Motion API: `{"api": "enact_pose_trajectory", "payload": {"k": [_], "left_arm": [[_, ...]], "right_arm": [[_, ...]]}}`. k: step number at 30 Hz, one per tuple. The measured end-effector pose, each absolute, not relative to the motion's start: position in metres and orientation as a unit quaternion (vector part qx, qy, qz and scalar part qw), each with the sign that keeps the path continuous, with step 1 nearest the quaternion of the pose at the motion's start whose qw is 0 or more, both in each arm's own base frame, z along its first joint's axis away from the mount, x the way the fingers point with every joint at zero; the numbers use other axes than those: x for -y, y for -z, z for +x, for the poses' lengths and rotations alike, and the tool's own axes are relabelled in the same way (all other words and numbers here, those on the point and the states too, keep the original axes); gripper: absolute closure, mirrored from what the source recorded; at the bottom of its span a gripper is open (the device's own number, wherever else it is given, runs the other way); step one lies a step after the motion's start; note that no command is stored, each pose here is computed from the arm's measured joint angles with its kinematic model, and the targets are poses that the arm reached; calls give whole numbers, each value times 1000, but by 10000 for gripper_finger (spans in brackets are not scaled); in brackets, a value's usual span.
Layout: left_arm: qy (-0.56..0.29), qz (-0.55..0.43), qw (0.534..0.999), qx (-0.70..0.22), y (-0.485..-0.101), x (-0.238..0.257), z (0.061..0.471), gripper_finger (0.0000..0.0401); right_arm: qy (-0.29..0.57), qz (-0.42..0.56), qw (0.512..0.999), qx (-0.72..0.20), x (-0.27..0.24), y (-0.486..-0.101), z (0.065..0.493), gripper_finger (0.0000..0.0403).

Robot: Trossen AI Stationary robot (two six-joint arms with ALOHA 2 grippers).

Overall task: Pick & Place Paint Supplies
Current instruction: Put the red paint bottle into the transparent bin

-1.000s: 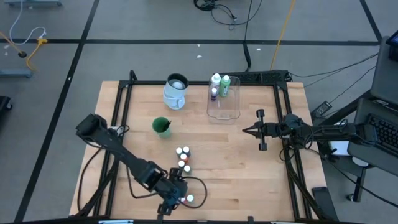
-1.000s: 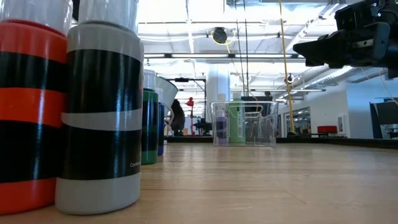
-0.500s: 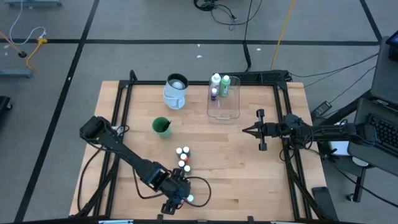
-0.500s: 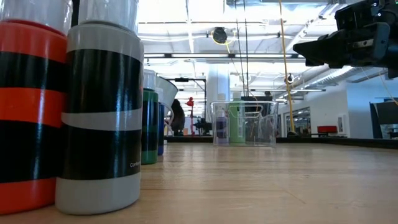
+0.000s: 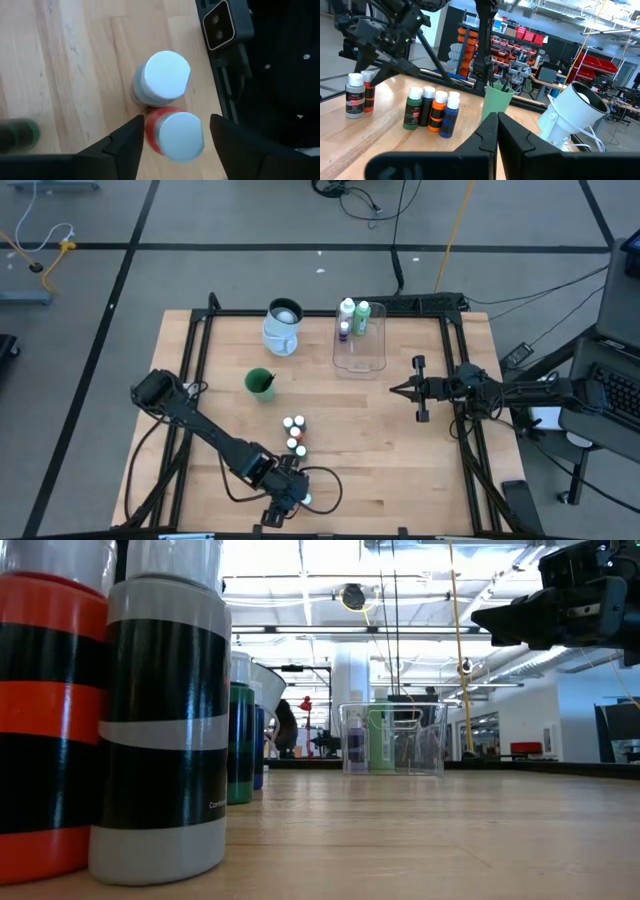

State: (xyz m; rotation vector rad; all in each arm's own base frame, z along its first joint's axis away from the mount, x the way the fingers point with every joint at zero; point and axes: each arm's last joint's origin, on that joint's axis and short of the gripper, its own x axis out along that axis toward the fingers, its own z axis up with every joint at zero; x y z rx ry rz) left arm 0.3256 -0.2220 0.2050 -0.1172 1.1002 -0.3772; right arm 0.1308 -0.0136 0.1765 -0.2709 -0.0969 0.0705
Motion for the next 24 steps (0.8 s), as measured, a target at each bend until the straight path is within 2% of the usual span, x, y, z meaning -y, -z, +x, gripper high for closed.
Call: {"api": "enact_pose_trajectory", "payload": {"k": [18, 24], "left_arm": [[191, -47, 834, -516, -207, 222, 325, 266], [211, -36, 808, -549, -212, 218, 314, 298]], "right_arm": [[-35, -135, 989, 48, 14, -176, 131, 399], [-35, -135, 989, 48, 14, -177, 131, 399]]}}
